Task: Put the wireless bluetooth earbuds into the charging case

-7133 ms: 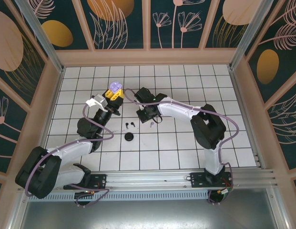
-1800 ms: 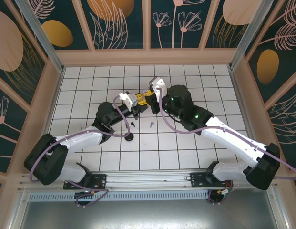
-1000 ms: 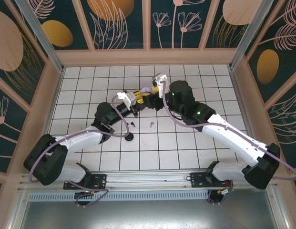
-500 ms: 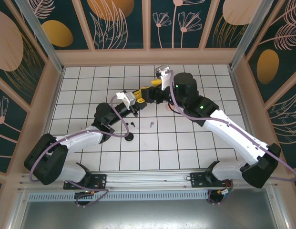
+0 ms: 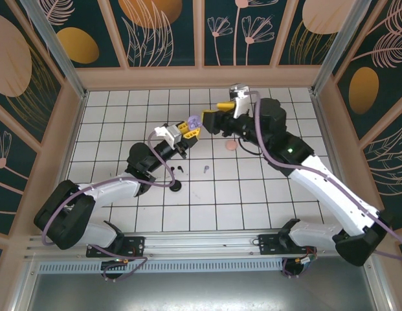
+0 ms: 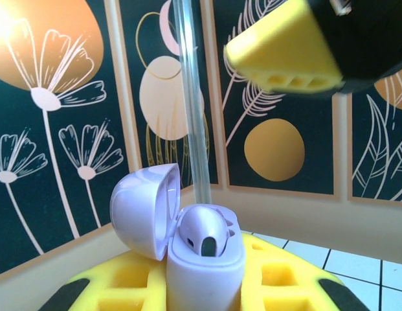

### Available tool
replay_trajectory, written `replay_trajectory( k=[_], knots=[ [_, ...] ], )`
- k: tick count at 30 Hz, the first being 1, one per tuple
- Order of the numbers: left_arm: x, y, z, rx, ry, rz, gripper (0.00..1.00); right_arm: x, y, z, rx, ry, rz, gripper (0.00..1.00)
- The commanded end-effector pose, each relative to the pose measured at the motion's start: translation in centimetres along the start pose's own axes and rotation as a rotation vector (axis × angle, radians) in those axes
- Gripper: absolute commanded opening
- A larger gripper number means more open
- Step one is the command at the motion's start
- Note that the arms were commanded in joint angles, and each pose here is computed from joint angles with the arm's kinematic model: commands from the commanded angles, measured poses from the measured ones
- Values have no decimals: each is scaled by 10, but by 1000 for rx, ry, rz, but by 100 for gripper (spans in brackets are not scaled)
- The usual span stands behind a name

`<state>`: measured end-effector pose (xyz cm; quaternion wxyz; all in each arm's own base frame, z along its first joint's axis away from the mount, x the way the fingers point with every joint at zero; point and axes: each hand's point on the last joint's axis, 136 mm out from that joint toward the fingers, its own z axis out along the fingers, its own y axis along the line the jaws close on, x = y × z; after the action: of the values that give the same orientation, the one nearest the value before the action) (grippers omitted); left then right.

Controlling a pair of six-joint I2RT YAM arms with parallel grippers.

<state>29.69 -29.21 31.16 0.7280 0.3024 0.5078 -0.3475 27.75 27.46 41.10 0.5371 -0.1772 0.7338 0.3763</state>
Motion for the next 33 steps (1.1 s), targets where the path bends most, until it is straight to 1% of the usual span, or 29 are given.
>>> replay_trajectory(
  k=[1,6,13,18,26,33],
  knots=[
    [-8,5,-7,-51,-60,4,0,3,-27,-15,109,-20,88,71],
    [-7,6,-17,-72,-61,11,0,24,-59,-23,210,2,165,71],
    [-12,3,-35,-94,-66,24,0,58,-93,-24,349,64,222,72],
    [-14,3,-46,-112,-64,28,0,87,-116,-17,449,151,258,71],
    [-13,3,-58,-135,-59,35,0,138,-143,-6,570,284,326,71],
    [-13,5,-67,-163,-70,42,0,174,-156,5,625,370,374,70]
  ],
)
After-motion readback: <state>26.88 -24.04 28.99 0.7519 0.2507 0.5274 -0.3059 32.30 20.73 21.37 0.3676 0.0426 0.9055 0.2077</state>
